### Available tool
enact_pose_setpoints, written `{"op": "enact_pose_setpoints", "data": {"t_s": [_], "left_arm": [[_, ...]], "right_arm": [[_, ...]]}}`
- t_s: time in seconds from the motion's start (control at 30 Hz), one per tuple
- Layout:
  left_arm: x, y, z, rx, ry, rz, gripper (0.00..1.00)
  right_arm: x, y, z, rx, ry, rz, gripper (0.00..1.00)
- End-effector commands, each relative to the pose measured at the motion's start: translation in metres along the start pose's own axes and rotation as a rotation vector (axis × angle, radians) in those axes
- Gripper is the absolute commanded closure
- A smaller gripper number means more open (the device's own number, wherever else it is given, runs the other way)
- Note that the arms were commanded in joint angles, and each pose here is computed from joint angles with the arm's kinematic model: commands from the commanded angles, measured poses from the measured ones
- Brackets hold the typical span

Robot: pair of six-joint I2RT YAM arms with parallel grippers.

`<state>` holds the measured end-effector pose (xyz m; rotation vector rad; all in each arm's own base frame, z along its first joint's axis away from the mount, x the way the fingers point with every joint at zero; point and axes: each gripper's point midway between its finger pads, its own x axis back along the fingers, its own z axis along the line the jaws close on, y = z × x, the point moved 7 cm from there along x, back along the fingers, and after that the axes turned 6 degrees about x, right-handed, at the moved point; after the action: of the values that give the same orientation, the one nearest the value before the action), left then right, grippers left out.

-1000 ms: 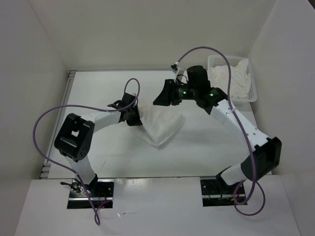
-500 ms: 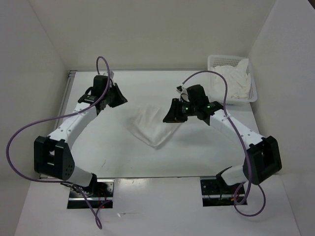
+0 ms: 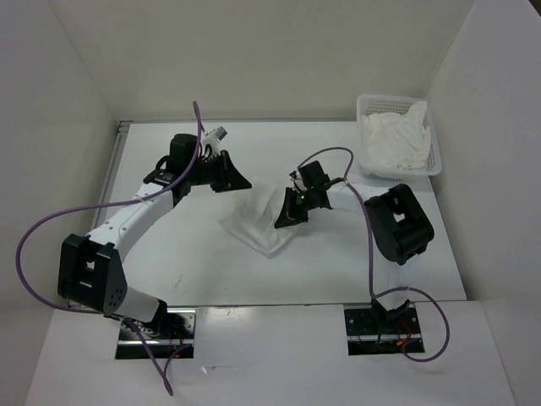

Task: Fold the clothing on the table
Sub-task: Fold the skirt

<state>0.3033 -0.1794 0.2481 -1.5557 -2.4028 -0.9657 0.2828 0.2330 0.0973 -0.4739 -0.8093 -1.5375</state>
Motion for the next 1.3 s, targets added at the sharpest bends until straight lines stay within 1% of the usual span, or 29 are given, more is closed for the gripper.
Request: {"op": "enact_pose_setpoints", "data": {"t_s": [0.0,0.03,0.07,0.13,0.17,0.23,0.33,0.37,0.43,0.57,0.7,0.83,0.93,1.03,1.07,1.13,1.17,1.2,1.23,1.27], "left_arm": [[-0.006,-0.012,-0.012,-0.026,-0.142,0.069,1.00],[-0.011,-0.013,-0.007,-0.015,-0.136,0.062,1.00],[-0.018,-0.025,0.010,0.053,-0.100,0.086,1.00],[-0.026,-0.033,0.025,0.097,-0.085,0.084,1.00],[-0.032,-0.041,0.036,0.147,-0.065,0.104,1.00],[-0.045,-0.058,0.058,0.189,-0.037,0.143,1.00],[-0.055,-0.072,0.086,0.270,0.073,0.170,1.00],[-0.057,-0.076,0.095,0.272,0.113,0.160,1.00],[-0.059,-0.083,0.103,0.292,0.132,0.179,1.00],[-0.061,-0.084,0.127,0.341,0.187,0.169,1.00],[-0.061,-0.094,0.149,0.385,0.239,0.188,1.00],[-0.059,-0.096,0.168,0.415,0.294,0.173,1.00],[-0.059,-0.095,0.176,0.439,0.298,0.172,1.00],[-0.057,-0.093,0.171,0.434,0.282,0.173,1.00],[-0.053,-0.084,0.166,0.414,0.269,0.151,1.00],[-0.048,-0.075,0.153,0.390,0.248,0.143,1.00],[-0.042,-0.065,0.139,0.359,0.222,0.114,1.00],[-0.037,-0.051,0.129,0.327,0.204,0.084,1.00],[-0.032,-0.048,0.122,0.315,0.203,0.084,1.00],[-0.022,-0.035,0.107,0.284,0.178,0.039,1.00]], "right_arm": [[-0.008,0.019,0.012,0.046,0.063,-0.059,0.99],[-0.011,0.020,0.010,0.045,0.062,-0.058,0.99],[-0.013,0.021,0.010,0.045,0.062,-0.058,0.99],[-0.020,0.019,0.004,0.035,0.062,-0.040,0.99],[-0.019,0.022,0.007,0.040,0.066,-0.046,0.99],[-0.025,0.021,0.001,0.032,0.059,-0.035,0.99],[-0.024,0.024,0.004,0.038,0.071,-0.038,0.99],[-0.024,0.022,0.004,0.032,0.067,-0.030,0.99],[-0.022,0.023,0.004,0.041,0.051,-0.042,0.99],[-0.022,0.022,0.003,0.045,0.046,-0.035,0.99],[-0.020,0.023,0.004,0.049,0.042,-0.046,0.99],[-0.020,0.023,0.002,0.055,0.029,-0.046,0.99],[-0.020,0.019,-0.002,0.054,0.013,-0.037,0.99],[-0.023,0.018,-0.004,0.049,0.009,-0.030,0.99],[-0.020,0.018,-0.002,0.049,0.009,-0.030,0.99],[-0.013,0.021,0.005,0.070,0.018,-0.047,0.99],[-0.009,0.021,0.008,0.072,0.020,-0.049,0.99],[0.002,0.026,0.018,0.090,0.024,-0.081,0.99],[0.008,0.026,0.022,0.105,0.027,-0.088,0.99],[0.017,0.032,0.030,0.114,0.022,-0.112,0.99]]}}
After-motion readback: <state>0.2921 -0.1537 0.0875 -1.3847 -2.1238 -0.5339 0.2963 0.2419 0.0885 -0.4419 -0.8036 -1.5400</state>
